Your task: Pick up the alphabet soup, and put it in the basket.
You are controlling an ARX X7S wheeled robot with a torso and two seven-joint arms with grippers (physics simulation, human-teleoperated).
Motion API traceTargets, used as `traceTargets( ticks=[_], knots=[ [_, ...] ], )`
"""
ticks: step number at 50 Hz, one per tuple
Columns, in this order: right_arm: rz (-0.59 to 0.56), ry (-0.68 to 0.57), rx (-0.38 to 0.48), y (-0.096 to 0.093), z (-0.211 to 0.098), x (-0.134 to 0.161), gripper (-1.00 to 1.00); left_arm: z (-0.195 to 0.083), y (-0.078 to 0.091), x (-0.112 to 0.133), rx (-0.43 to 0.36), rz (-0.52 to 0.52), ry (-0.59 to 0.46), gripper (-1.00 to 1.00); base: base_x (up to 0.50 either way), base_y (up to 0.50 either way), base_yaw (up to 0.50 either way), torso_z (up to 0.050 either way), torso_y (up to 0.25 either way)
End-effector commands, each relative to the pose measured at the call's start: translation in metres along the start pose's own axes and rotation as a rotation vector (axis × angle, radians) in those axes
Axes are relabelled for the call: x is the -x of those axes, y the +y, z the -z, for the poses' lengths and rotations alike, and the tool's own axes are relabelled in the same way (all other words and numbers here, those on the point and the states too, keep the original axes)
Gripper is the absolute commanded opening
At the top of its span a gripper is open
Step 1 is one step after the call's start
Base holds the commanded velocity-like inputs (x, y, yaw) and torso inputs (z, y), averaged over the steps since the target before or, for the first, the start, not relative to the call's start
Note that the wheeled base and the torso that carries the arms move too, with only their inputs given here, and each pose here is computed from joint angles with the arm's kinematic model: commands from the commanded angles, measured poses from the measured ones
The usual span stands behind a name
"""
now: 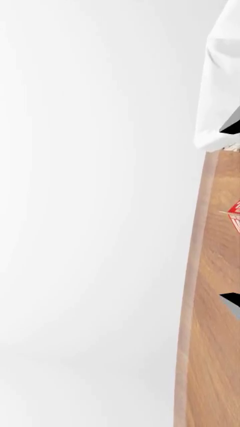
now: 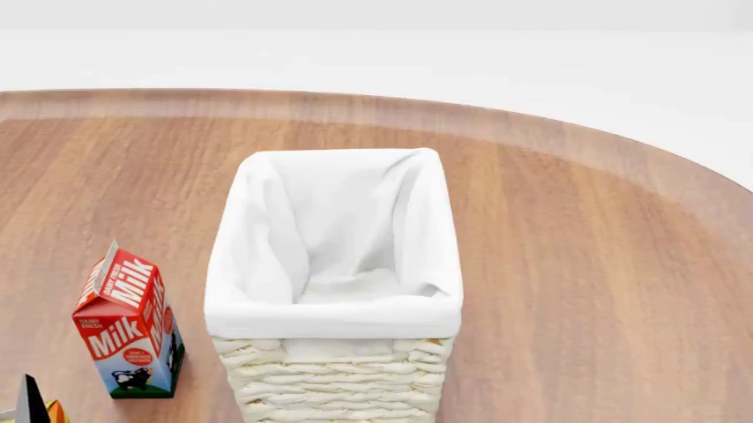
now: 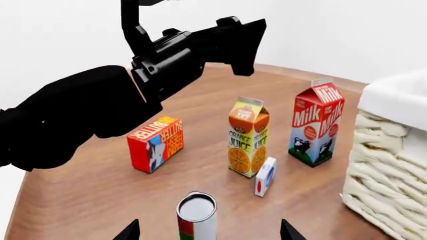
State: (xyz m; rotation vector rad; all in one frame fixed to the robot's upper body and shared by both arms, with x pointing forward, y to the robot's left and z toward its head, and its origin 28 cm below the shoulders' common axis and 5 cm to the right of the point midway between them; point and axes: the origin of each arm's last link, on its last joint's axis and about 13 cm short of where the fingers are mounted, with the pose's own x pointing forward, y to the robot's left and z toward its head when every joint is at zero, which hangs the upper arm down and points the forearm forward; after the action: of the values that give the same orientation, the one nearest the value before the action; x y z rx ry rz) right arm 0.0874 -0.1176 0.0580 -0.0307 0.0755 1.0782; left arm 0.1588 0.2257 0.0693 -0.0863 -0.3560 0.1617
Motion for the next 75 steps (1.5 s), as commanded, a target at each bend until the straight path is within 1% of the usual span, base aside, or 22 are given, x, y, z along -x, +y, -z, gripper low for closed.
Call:
traceTargets(
  ticks=[1, 13, 29, 51, 58, 64, 75],
  knots=[
    [0.006, 0.052, 0.017, 0.002, 0.002, 0.001, 1.00, 0.000, 0.000, 0.000, -0.001, 0.001, 0.000, 1.00, 0.00, 0.00, 0.00, 0.000, 0.000],
    [0.022, 0.117, 0.029, 0.002, 0.009, -0.001, 1.00, -0.001, -0.001, 0.001, -0.003, 0.003, 0.002, 1.00, 0.00, 0.00, 0.00, 0.000, 0.000],
    [0.028, 0.162, 0.041, 0.001, 0.018, -0.004, 1.00, -0.001, -0.001, 0.001, -0.004, 0.004, 0.003, 1.00, 0.00, 0.00, 0.00, 0.000, 0.000],
    [0.072, 0.172, 0.078, -0.004, 0.017, -0.005, 1.00, -0.001, -0.002, 0.001, -0.003, 0.005, 0.003, 1.00, 0.00, 0.00, 0.00, 0.000, 0.000],
    [0.068, 0.172, 0.083, -0.004, 0.018, -0.006, 1.00, -0.001, -0.001, 0.001, -0.004, 0.002, 0.002, 1.00, 0.00, 0.00, 0.00, 0.000, 0.000],
    [0.087, 0.178, 0.081, -0.008, 0.019, -0.007, 1.00, -0.001, -0.001, 0.001, -0.005, 0.002, 0.003, 1.00, 0.00, 0.00, 0.00, 0.000, 0.000],
    [0.079, 0.182, 0.079, -0.010, 0.018, -0.014, 1.00, -0.002, 0.000, 0.001, -0.007, -0.003, -0.002, 1.00, 0.00, 0.00, 0.00, 0.000, 0.000]
  ],
)
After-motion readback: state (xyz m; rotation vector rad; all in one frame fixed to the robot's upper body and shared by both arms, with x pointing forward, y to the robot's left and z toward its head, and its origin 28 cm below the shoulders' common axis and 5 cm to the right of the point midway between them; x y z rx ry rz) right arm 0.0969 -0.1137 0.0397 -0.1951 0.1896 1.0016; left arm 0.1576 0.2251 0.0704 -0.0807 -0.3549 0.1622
